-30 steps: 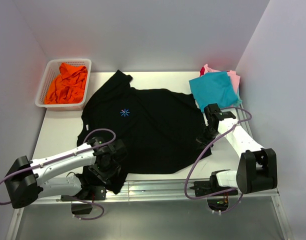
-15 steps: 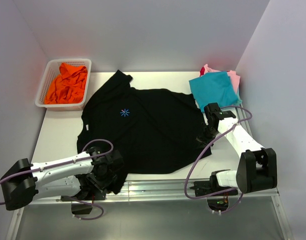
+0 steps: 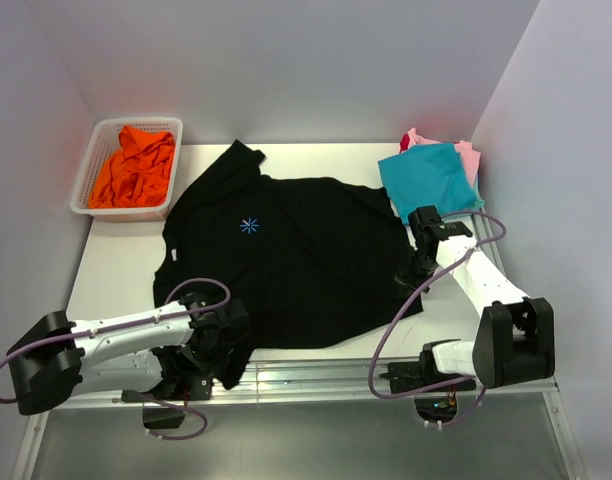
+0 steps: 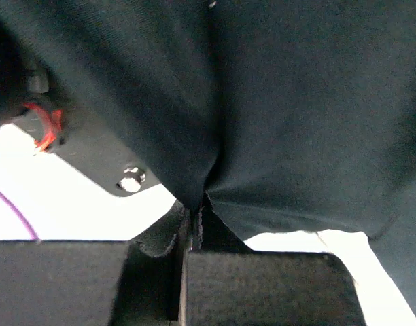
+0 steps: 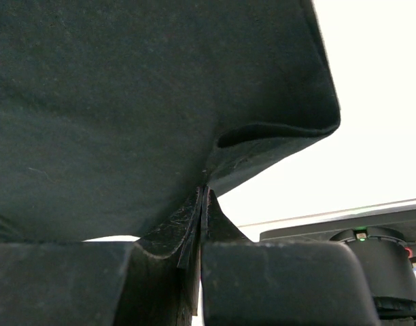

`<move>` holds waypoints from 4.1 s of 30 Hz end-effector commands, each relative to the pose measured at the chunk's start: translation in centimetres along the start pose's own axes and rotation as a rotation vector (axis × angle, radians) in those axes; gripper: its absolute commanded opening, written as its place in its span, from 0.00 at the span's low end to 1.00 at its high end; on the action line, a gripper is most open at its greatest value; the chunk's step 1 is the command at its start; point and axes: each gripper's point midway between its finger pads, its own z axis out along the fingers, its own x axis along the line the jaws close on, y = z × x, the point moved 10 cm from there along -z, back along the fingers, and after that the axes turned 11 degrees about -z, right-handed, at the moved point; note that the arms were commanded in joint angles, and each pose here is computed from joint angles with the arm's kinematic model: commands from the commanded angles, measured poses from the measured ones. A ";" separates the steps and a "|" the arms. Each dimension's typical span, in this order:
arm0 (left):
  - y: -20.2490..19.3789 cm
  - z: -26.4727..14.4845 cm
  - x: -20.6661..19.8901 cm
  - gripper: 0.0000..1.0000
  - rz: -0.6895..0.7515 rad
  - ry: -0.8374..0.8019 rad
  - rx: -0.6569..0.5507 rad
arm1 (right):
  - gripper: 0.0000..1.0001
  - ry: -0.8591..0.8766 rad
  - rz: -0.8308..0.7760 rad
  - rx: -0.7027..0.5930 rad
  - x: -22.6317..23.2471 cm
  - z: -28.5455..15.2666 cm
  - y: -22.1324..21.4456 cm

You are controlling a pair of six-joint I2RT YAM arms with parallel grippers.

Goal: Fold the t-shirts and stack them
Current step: Grap the side of the flattened tshirt closest away from the robot with both arms, then fold the flattened tshirt in 1/3 of the way

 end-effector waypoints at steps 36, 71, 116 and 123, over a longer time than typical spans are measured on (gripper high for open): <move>8.3 -17.6 -13.7 0.00 0.399 -0.410 -0.320 | 0.00 -0.085 0.149 -0.274 0.1 -6.0 4.8; 16.9 -12.9 -19.5 0.94 0.482 -0.433 -0.193 | 0.81 -0.087 0.148 -0.108 1.3 -1.1 8.7; 18.9 -10.4 -14.0 0.89 0.389 -0.441 -0.165 | 0.53 -0.145 0.113 -0.003 -0.1 2.5 2.4; 18.5 -10.0 -13.4 0.89 0.375 -0.442 -0.156 | 0.21 -0.157 0.098 0.001 -0.2 2.8 2.3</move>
